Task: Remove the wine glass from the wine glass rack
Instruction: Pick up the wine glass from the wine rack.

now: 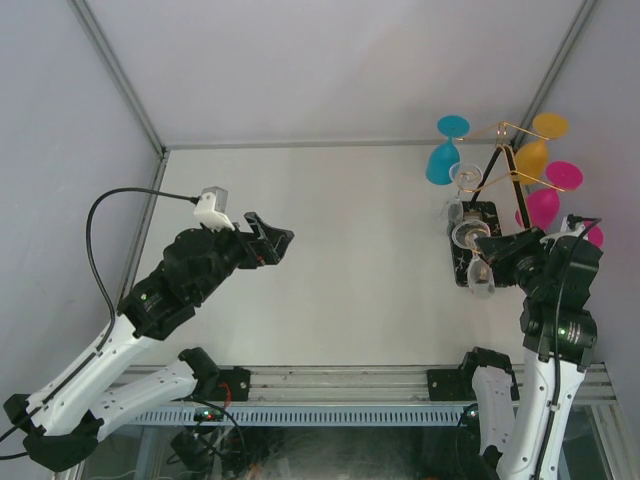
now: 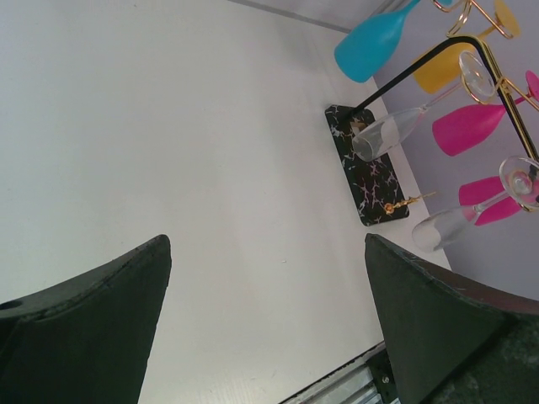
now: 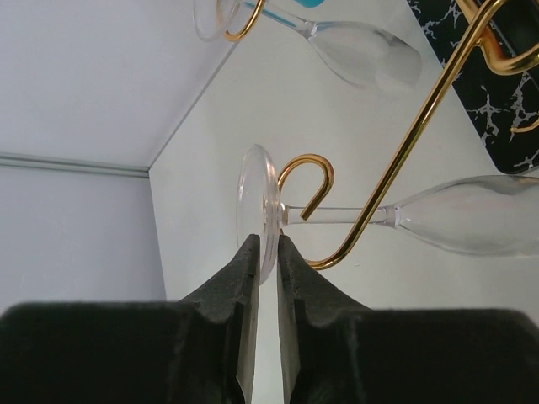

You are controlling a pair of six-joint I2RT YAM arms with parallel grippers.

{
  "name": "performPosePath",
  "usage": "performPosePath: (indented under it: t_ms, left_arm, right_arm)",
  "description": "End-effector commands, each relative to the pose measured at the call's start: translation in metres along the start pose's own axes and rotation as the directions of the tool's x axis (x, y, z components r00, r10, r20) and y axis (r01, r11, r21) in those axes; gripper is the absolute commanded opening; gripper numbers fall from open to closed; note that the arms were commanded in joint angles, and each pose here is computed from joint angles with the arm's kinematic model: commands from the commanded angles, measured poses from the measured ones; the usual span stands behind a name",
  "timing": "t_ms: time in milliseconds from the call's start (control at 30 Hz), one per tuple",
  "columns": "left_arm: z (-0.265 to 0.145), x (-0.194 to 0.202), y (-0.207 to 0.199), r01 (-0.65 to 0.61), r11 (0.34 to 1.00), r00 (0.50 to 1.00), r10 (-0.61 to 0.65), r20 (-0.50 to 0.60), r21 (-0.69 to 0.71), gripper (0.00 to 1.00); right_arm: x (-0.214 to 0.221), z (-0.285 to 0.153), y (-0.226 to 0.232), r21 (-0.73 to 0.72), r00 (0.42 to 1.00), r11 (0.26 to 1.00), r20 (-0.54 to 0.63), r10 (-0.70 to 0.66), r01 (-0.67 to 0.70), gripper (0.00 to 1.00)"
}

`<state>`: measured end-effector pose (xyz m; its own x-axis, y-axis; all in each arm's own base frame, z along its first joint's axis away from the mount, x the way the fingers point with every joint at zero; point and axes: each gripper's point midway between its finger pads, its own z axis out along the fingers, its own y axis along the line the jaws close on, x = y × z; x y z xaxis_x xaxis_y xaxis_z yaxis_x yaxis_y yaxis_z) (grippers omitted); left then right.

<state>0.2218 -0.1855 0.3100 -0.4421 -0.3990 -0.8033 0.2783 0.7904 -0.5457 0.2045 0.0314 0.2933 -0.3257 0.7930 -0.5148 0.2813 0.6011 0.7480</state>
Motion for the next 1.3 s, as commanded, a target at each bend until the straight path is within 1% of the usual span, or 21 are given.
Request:
performPosePath:
  t_ms: [0,233,300,400,500,733,833,933,1000,1267]
  left_arm:
    - [-0.002,-0.010,0.000,0.013,1.000,0.999,-0.013,0.036,-0.007,1.00]
    - [-0.003,-0.010,0.003,0.012,1.000,0.999,-0.011,0.035,-0.018,1.00]
    - [-0.003,-0.011,0.004,0.013,1.000,0.999,-0.012,0.040,-0.024,1.00]
    - [-0.005,-0.012,0.004,0.041,0.999,0.998,-0.040,0.046,-0.026,1.00]
    - [-0.005,-0.012,0.006,0.044,0.998,0.998,-0.043,0.046,-0.033,1.00]
    - [-0.007,-0.012,0.010,0.052,0.997,0.997,-0.050,0.054,-0.049,1.00]
    - [-0.008,-0.013,0.012,0.052,0.997,0.997,-0.049,0.057,-0.057,1.00]
    - [-0.008,-0.014,0.013,0.053,0.997,0.997,-0.050,0.062,-0.060,1.00]
    - [-0.009,-0.015,0.014,0.054,0.996,0.997,-0.050,0.066,-0.065,1.00]
    - [-0.012,-0.019,0.012,0.045,0.998,0.996,-0.040,0.074,-0.054,1.00]
  right_arm:
    - [-0.013,-0.002,0.013,-0.058,0.997,0.998,0.067,0.026,-0.022,0.11]
    - [-0.020,0.001,0.007,-0.062,0.985,0.994,0.141,0.097,-0.089,0.14]
    - [-0.023,0.004,0.006,-0.060,0.982,0.993,0.154,0.111,-0.103,0.17]
    - [-0.025,0.006,0.006,-0.070,0.979,0.991,0.161,0.123,-0.113,0.17]
    - [-0.025,0.006,0.010,-0.095,0.978,0.989,0.161,0.130,-0.116,0.13]
    - [-0.025,0.007,0.004,-0.086,0.972,0.987,0.183,0.147,-0.133,0.14]
    - [-0.027,0.008,0.005,-0.095,0.968,0.985,0.190,0.162,-0.146,0.11]
    - [-0.026,0.008,0.007,-0.109,0.968,0.982,0.182,0.173,-0.155,0.06]
    - [-0.025,0.007,0.011,-0.124,0.968,0.980,0.175,0.178,-0.158,0.00]
    - [-0.017,-0.003,0.020,-0.153,0.974,0.975,0.135,0.183,-0.162,0.00]
